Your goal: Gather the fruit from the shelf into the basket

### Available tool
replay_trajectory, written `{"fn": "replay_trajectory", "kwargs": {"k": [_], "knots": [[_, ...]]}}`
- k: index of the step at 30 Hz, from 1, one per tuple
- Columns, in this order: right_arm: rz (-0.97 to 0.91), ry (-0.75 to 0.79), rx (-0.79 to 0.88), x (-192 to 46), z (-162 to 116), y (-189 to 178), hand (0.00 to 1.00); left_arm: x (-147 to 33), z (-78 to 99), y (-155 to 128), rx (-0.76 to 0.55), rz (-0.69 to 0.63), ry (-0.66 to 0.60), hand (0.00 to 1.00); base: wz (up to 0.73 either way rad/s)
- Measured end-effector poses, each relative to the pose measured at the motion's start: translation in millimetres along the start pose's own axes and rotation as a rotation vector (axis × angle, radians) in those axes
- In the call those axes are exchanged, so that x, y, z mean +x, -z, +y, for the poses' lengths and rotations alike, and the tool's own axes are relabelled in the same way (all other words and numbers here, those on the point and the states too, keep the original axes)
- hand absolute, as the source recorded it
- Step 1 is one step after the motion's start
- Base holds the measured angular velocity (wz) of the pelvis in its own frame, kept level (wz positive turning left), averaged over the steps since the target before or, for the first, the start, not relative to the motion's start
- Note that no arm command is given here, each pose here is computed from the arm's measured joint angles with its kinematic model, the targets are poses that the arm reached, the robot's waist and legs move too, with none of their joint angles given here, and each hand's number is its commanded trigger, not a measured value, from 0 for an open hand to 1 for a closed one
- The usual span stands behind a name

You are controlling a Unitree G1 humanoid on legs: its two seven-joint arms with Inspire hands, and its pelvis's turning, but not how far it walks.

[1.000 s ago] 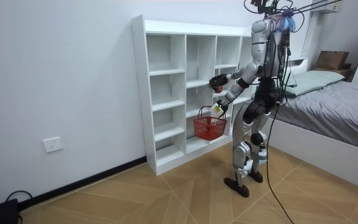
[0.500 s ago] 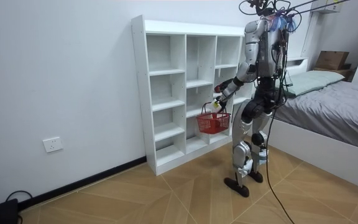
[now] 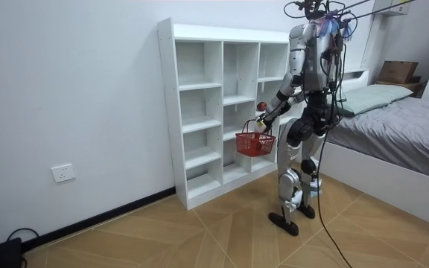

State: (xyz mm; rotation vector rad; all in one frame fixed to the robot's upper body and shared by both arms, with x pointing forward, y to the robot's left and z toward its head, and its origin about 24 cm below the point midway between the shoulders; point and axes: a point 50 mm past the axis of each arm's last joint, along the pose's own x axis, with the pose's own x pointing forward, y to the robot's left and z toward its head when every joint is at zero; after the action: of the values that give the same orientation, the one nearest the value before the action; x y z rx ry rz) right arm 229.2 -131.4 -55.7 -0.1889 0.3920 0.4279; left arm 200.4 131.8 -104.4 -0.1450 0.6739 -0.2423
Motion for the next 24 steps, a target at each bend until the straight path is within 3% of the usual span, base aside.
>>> {"fn": "replay_trajectory", "kwargs": {"k": [17, 24], "knots": [[0.162, 0.060, 0.065, -3, 3, 37, 1.00, 0.5, -10.1, 1, 0.017, -0.005, 0.074, 1.00, -0.03], [0.164, 0.126, 0.149, 0, -6, 37, 1.00, 1.6, -17.0, -9, -0.035, -0.053, 0.101, 1.00, 0.00]]}}
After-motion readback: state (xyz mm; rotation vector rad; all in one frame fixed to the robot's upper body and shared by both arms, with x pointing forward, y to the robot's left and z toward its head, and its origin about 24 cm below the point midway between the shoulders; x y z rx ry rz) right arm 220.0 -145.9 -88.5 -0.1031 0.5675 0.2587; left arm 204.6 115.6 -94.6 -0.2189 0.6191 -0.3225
